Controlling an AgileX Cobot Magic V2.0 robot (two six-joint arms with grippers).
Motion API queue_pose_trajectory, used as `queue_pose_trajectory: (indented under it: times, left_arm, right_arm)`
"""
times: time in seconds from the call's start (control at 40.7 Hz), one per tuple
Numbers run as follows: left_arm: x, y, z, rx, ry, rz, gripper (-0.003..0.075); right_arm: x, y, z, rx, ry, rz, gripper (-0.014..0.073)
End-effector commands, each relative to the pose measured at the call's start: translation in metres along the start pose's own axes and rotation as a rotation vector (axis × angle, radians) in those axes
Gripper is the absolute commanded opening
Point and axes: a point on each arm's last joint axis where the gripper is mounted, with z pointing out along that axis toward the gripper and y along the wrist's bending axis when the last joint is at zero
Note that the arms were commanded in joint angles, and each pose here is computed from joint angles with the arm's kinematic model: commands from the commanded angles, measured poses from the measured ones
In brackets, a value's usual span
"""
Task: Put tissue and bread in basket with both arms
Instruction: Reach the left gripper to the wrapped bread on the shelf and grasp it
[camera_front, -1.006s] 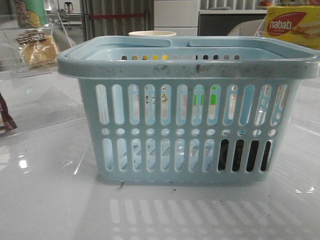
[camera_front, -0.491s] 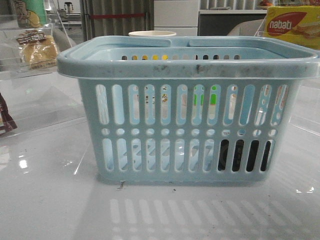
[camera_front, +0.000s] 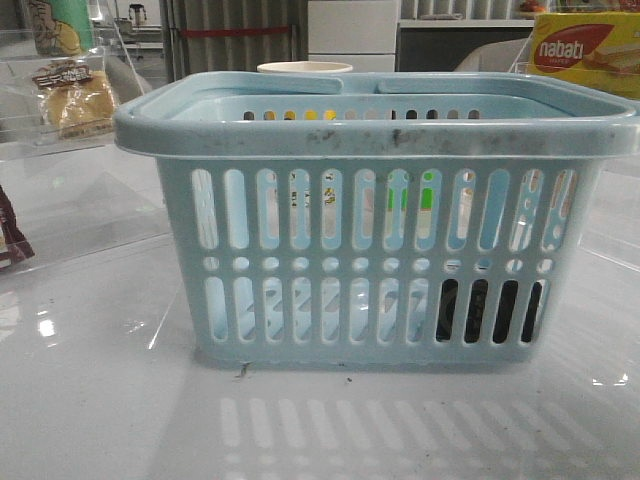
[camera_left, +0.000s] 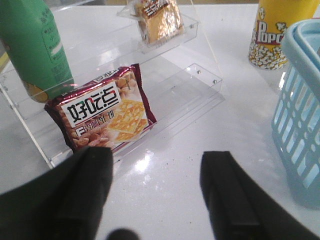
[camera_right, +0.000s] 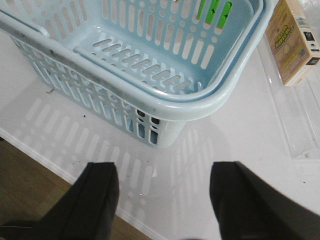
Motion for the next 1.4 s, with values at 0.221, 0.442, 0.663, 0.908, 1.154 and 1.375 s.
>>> queue_pose_trajectory:
  times: [0.221,0.442,0.663,0.908,1.154,1.375]
  left_arm:
    - [-0.055,0.000,0.052,0.004,0.020,-0.006,0.0645]
    - [-0.091,0.000,0.113,0.000,0.042,0.008,0.0638]
    - [-0.123,0.000,0.178,0.000,0.045,0.008,0.0632]
    - [-0.145,-0.001,0.246,0.004,0.084,-0.006,0.0632]
    - [-0.158,0.013,0.296,-0.002,0.092,-0.092,0.0632]
    - [-0.152,0.023,0.325,-0.001,0.102,-0.167,0.0632]
  right_arm:
    - [-0.012,-0.001,-0.005,0.009,-0.091,-0.021,0.0510]
    - [-0.012,-0.001,-0.005,0.009,-0.091,-0.021,0.0510]
    - [-0.012,-0.001,-0.005,0.009,-0.091,-0.021,0.0510]
    - [-0.012,-0.001,-0.005,0.009,-0.091,-0.021,0.0510]
    - [-0.012,-0.001,-0.005,0.009,-0.091,-0.021,0.0510]
    - [-0.012,-0.001,-0.005,0.009,-0.091,-0.021,0.0510]
